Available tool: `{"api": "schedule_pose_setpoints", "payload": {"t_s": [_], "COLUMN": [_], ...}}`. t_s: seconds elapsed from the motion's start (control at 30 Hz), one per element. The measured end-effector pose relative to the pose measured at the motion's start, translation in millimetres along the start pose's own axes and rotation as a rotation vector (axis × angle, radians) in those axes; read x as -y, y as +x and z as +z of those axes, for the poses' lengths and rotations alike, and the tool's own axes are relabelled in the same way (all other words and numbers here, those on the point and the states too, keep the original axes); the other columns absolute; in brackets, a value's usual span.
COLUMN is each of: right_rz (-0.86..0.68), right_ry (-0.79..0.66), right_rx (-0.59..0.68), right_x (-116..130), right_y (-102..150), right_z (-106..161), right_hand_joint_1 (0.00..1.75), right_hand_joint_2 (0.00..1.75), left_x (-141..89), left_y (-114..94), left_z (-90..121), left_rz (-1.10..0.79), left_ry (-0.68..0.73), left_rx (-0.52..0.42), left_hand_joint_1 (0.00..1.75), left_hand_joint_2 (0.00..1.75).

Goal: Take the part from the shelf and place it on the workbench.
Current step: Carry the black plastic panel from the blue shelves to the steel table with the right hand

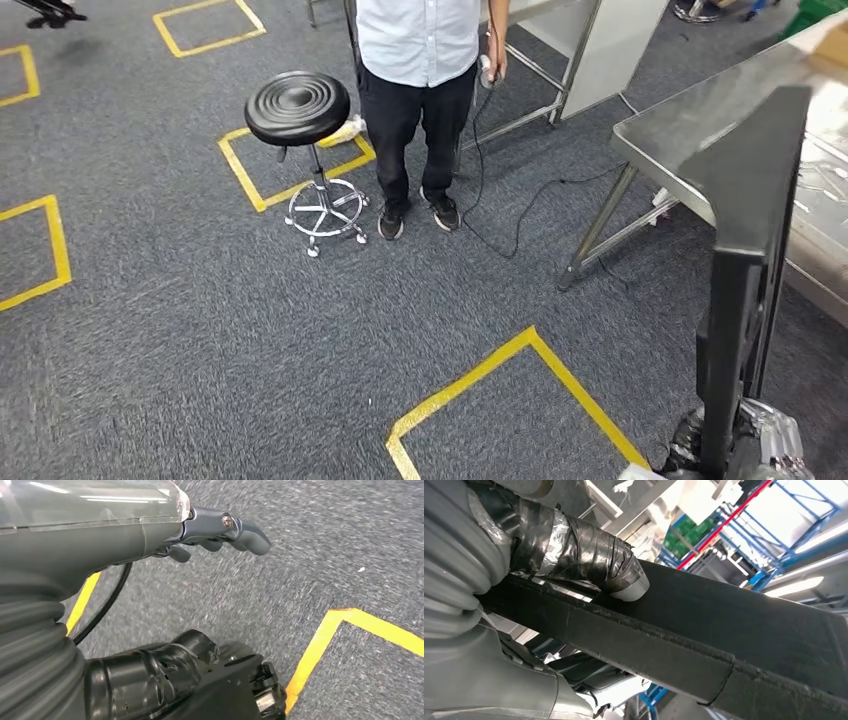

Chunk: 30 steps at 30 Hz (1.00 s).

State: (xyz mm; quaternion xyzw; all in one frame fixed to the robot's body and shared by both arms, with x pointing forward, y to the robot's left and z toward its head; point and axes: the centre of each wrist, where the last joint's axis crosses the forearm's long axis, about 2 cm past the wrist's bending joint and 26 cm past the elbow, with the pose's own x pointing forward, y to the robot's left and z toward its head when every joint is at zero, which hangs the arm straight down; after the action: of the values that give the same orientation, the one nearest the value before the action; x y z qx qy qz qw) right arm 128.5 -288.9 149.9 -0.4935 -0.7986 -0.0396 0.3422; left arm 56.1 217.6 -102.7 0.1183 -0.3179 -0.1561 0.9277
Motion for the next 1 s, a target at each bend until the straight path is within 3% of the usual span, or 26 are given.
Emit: {"api": "schedule_pose_setpoints", "payload": {"t_s": [1.0], "right_rz": [0.011], "right_ry": [0.016], "right_rx": [0.038], "right_x": [-4.3], "right_y": [-2.4], "right_z": [-4.4], "right_hand_joint_1": [1.75], "right_hand_joint_2": [1.75], "left_x": [1.1], "left_y": [-1.3], "left_z": [1.0], "left_rz": [0.038], "left_ry": [0.0], "left_rx": [0.024], "left_hand_joint_1": [0.0], "left_hand_joint_2": [1.75]}}
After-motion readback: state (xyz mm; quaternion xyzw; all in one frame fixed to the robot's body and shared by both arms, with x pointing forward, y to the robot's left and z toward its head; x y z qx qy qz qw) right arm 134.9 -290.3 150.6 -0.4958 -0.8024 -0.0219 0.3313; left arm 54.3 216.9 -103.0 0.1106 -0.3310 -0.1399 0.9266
